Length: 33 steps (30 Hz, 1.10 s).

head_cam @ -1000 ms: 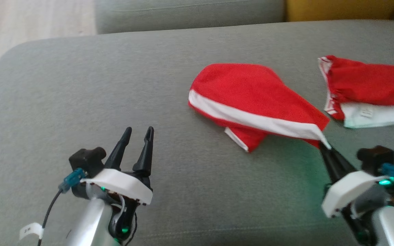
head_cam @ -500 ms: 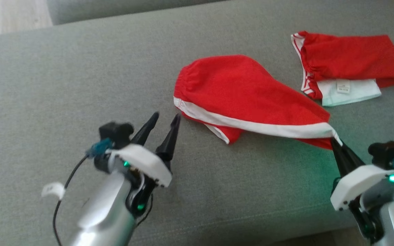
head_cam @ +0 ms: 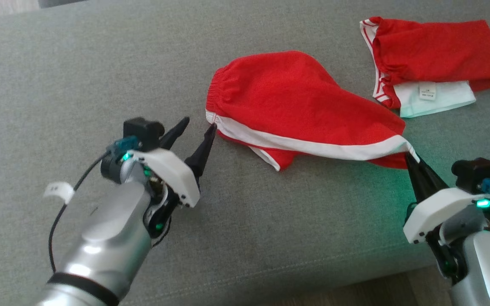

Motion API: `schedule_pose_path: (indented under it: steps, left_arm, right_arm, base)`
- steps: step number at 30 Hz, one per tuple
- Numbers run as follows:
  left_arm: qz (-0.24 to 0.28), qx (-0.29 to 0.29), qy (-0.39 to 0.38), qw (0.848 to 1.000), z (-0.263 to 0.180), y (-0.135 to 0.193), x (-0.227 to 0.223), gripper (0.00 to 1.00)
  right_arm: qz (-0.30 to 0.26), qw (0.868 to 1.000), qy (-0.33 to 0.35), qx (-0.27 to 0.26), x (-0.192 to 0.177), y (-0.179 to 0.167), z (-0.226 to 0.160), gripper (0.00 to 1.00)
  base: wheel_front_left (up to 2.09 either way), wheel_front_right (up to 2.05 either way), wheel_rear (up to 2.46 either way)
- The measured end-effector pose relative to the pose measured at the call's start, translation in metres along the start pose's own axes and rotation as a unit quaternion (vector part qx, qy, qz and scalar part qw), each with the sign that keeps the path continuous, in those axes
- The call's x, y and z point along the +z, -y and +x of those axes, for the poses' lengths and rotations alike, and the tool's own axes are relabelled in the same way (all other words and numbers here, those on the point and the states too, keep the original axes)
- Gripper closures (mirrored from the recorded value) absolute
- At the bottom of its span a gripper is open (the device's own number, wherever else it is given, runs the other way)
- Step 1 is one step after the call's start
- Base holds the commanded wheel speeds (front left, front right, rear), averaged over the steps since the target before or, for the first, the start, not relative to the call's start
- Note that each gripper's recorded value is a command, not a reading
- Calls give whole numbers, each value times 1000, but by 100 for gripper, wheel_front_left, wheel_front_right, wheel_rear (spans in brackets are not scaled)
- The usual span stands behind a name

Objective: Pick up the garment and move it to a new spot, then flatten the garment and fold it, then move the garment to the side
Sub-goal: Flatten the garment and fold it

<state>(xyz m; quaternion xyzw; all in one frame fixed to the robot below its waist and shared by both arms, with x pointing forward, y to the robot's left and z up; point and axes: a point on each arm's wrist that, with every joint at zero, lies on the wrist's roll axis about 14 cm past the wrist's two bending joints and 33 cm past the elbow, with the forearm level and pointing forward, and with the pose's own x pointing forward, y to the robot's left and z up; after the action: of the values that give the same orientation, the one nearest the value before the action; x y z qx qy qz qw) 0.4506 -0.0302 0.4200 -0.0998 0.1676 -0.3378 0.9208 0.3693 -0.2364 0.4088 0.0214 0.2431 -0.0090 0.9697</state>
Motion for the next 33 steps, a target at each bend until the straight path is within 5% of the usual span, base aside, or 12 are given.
schedule_pose_path:
  steps: [24, 25, 26, 27, 28, 33]
  left_arm:
    - [1, -40, -50, 998, 24, 6, -14, 1]
    - [0, -41, -49, 998, 24, 7, -13, 52]
    - [-1, -41, -48, 998, 24, 7, -12, 73]
    - [-1, -42, -48, 998, 24, 7, -12, 73]
    - [0, -43, -48, 998, 24, 8, -11, 100]
    - [0, -45, -44, 998, 20, 9, -9, 100]
  right_arm:
    - [1, 1000, -8, -3, -7, 1, 12, 100]
    - [1, 1000, -8, -2, -7, 1, 12, 100]
    - [1, 1000, -8, -2, -7, 0, 12, 100]
    - [1, 1000, -8, -2, -7, 0, 12, 100]
    - [1, 1000, -8, -1, -6, 0, 12, 100]
    - [0, 1000, -4, 4, -4, -4, 13, 100]
  base:
    - [0, 0, 0]
    - [0, 0, 0]
    - [0, 0, 0]
    - [0, 0, 0]
    - [0, 0, 0]
    - [0, 0, 0]
